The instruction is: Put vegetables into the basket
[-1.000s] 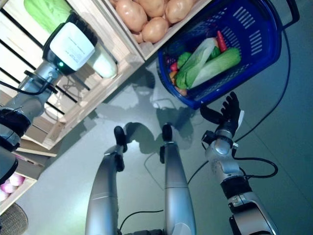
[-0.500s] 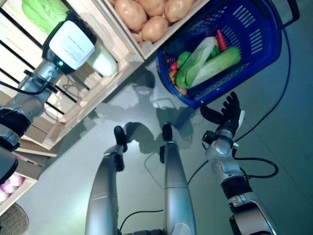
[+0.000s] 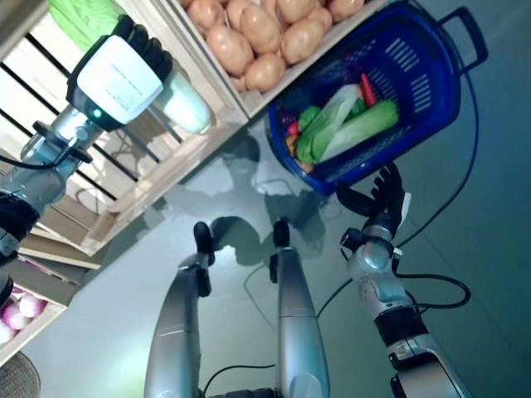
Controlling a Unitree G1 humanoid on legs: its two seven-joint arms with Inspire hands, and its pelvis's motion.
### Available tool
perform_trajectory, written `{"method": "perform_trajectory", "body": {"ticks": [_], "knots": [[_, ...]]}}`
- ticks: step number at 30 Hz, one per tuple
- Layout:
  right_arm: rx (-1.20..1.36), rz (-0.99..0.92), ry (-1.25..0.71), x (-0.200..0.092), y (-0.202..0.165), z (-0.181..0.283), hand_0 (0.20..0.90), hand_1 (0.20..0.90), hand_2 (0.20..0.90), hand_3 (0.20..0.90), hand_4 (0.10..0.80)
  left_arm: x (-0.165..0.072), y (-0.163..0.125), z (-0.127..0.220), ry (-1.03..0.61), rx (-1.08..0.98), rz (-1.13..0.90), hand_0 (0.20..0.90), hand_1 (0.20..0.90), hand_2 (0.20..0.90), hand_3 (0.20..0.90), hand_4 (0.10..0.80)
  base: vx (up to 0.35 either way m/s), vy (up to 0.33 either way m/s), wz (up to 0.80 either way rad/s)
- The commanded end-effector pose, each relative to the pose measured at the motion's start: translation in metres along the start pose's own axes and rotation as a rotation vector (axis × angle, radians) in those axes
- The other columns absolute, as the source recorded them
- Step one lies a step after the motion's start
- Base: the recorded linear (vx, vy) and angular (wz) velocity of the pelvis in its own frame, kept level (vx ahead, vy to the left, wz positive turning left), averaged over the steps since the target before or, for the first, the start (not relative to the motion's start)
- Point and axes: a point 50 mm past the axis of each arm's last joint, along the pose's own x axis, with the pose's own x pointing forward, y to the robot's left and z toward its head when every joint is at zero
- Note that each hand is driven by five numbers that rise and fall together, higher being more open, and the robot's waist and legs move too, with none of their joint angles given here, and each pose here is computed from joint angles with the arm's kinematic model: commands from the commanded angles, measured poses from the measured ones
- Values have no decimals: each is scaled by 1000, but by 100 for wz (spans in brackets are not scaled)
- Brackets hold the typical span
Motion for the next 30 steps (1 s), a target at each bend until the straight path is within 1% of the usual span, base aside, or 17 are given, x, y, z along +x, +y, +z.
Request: {"method": "perform_trajectory", "body": {"ticks": [1, 2, 6, 7, 8, 10, 15, 18, 21, 22, 23, 27, 28, 30], "knots": [[47, 31, -174, 2, -4, 34, 900, 900, 900, 900, 800, 7, 27, -75, 325, 27, 232, 300, 300, 300, 300, 400, 14, -42, 1], [49, 36, -166, 2, -3, 33, 900, 900, 900, 900, 800, 3, 27, -75, 378, -36, 267, 300, 300, 300, 300, 400, 9, -34, 3], [66, 76, -132, 0, -1, 27, 900, 900, 900, 900, 800, -8, 28, -67, 477, -180, 336, 300, 300, 300, 300, 400, 22, -22, 3], [69, 83, -133, 0, 0, 27, 900, 900, 900, 900, 800, -9, 28, -67, 491, -190, 343, 300, 300, 300, 300, 400, 36, -58, -1], [77, 110, -127, -2, 3, 24, 900, 900, 900, 900, 800, -17, 24, -59, 585, -298, 372, 300, 300, 300, 300, 400, 10, -54, -3], [73, 158, -128, -7, 8, 18, 900, 900, 900, 900, 800, -28, 21, -43, 640, -414, 394, 300, 300, 300, 300, 400, 55, -52, -2], [50, 240, -138, -15, 13, 15, 900, 900, 900, 900, 800, -41, 22, -8, 675, -626, 386, 300, 300, 300, 300, 400, 94, -16, 7], [31, 294, -160, -20, 13, 15, 900, 900, 900, 900, 800, -48, 26, 8, 740, -802, 379, 300, 300, 300, 300, 400, 98, 1, 4], [36, 359, -186, -29, 15, 18, 900, 900, 900, 900, 800, -54, 35, 28, 777, -1021, 371, 300, 300, 300, 300, 400, 145, -14, 5], [42, 396, -197, -34, 18, 20, 900, 900, 900, 900, 800, -56, 40, 37, 815, -1153, 377, 300, 300, 300, 300, 400, 161, -12, 3], [36, 422, -206, -36, 20, 20, 900, 900, 900, 900, 800, -58, 43, 45, 843, -1209, 377, 300, 300, 300, 300, 400, 151, -8, 4], [42, 513, -242, -43, 29, 27, 900, 900, 900, 900, 800, -56, 52, 63, 879, -1370, 353, 300, 300, 300, 300, 400, 89, -15, 3], [67, 538, -245, -45, 31, 30, 900, 900, 900, 900, 800, -55, 55, 68, 879, -1428, 334, 300, 300, 300, 300, 400, 88, -36, 7], [108, 599, -262, -50, 37, 36, 900, 900, 900, 900, 800, -53, 60, 80, 844, -1460, 289, 300, 300, 300, 300, 400, 77, -43, 8]]}}
